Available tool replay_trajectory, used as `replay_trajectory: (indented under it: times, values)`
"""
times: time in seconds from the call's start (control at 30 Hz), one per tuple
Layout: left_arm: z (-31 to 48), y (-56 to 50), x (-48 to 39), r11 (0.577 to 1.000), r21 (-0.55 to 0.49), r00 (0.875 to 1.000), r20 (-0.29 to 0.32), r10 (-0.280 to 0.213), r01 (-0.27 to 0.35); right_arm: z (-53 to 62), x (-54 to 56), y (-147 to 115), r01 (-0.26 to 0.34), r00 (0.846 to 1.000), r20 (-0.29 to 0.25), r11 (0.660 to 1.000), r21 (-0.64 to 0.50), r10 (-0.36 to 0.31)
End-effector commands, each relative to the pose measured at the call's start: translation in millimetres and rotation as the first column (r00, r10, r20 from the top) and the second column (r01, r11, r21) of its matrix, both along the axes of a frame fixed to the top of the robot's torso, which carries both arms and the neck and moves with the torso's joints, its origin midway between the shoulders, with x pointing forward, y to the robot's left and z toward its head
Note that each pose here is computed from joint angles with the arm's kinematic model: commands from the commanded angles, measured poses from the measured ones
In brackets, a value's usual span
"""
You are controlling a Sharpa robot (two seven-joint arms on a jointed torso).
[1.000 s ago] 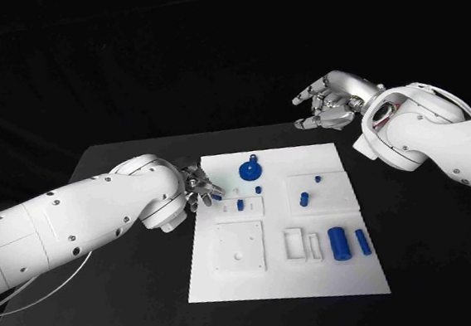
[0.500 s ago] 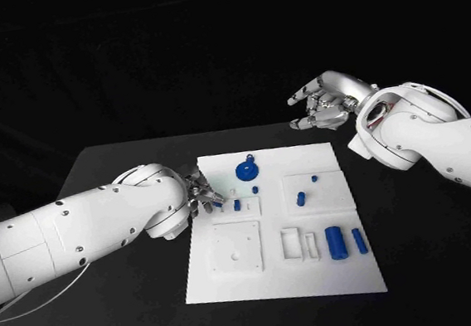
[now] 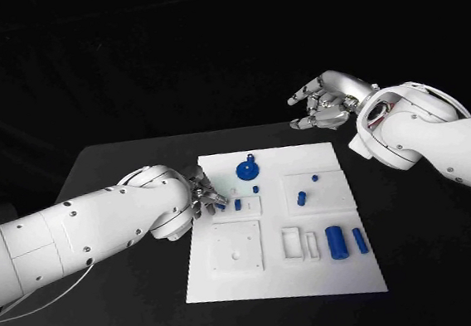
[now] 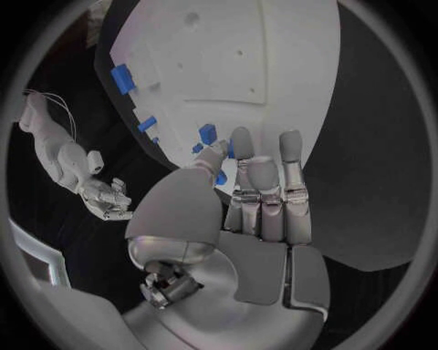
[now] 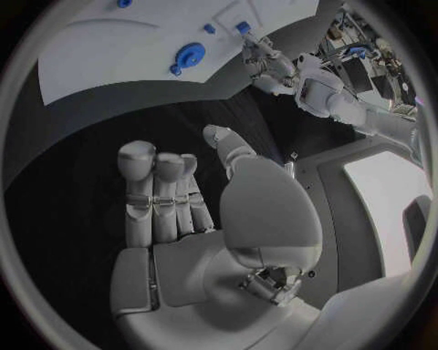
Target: Assemble the parts on the task board
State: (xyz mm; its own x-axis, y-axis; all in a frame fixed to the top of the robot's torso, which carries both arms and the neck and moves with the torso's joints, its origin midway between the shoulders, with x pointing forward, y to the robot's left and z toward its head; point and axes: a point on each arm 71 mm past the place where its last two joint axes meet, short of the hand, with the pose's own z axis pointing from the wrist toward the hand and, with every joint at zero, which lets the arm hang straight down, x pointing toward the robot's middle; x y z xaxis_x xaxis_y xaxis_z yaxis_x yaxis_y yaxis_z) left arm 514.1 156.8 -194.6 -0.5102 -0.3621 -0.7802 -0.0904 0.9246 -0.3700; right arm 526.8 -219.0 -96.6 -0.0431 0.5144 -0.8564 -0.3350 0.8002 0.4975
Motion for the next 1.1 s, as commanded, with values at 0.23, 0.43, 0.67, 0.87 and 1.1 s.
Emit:
replay_trajectory:
  times: [0.23, 0.43, 0.67, 0.87, 1.1]
  values:
    - [-2.5, -5.8, 0.1, 0.999, 0.027, 0.999, 0.001, -0.038, 0.038, -1.2, -0.4, 1.7, -0.013, 1.000, -0.014, 1.000, -0.016, 0.012]
    - [-4.5, -6.5, -0.5, 0.998, 0.036, 0.999, -0.007, -0.044, 0.044, -1.3, -0.4, 1.1, -0.012, 1.000, -0.016, 1.000, -0.018, 0.011]
    - [-5.5, -4.5, -0.2, 0.998, 0.048, 0.999, -0.011, -0.044, 0.044, -1.5, -0.2, 0.4, -0.011, 1.000, -0.017, 1.000, -0.019, 0.010]
    - [-5.7, -3.2, -0.1, 0.997, 0.057, 0.999, -0.011, -0.046, 0.046, -1.7, -0.1, 0.9, -0.012, 1.000, -0.018, 1.000, -0.019, 0.011]
    - [-6.6, -3.6, -1.3, 0.996, 0.067, 0.998, -0.027, -0.056, 0.058, -1.9, 0.1, 1.0, -0.012, 1.000, -0.018, 1.000, -0.019, 0.012]
